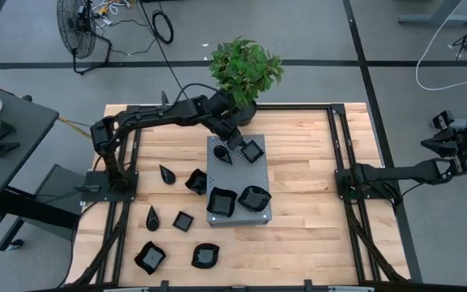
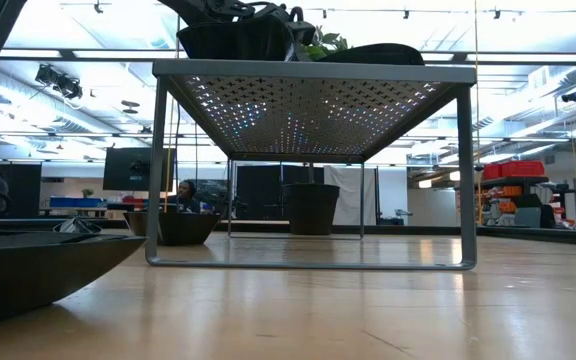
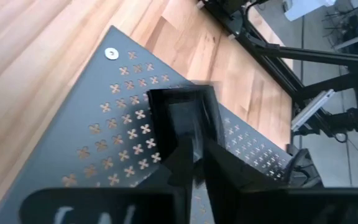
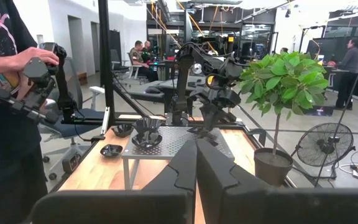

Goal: Pick & Place Mini shaped plates
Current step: Stack the black bowl on top of the black bowl on the shelf

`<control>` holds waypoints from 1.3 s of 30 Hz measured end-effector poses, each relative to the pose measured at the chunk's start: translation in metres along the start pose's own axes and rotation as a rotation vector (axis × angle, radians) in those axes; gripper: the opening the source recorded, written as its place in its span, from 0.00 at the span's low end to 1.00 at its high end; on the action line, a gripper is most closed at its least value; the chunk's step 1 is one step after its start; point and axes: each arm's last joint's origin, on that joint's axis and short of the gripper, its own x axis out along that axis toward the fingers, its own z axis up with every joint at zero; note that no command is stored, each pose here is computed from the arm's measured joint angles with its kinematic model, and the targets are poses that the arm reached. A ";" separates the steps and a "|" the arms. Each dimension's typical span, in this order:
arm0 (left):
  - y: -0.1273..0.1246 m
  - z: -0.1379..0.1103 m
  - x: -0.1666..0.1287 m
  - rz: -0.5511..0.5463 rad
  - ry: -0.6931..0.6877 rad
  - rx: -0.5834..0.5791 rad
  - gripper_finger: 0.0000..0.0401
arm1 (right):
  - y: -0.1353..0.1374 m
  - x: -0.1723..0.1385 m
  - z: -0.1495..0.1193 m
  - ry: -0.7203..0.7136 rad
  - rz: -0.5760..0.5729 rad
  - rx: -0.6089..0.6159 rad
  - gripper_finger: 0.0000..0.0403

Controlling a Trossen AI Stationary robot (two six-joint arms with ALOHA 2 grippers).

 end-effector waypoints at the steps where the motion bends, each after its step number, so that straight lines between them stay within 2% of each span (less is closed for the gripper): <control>1: 0.000 0.000 0.000 0.007 0.000 -0.002 0.12 | 0.000 0.000 0.000 0.000 0.001 0.000 0.04; 9: -0.002 0.000 -0.004 0.016 -0.006 0.011 0.22 | 0.000 0.000 0.000 0.000 0.000 0.000 0.04; 17: -0.014 -0.001 -0.034 0.020 -0.012 0.076 0.23 | 0.000 0.000 0.000 0.000 0.000 0.000 0.04; 28: -0.029 -0.030 -0.088 0.252 0.126 0.157 0.24 | 0.000 0.000 0.000 0.000 0.000 0.000 0.04; 39: -0.031 -0.042 -0.105 0.306 0.200 0.116 0.24 | 0.000 0.000 0.000 0.000 0.000 0.000 0.04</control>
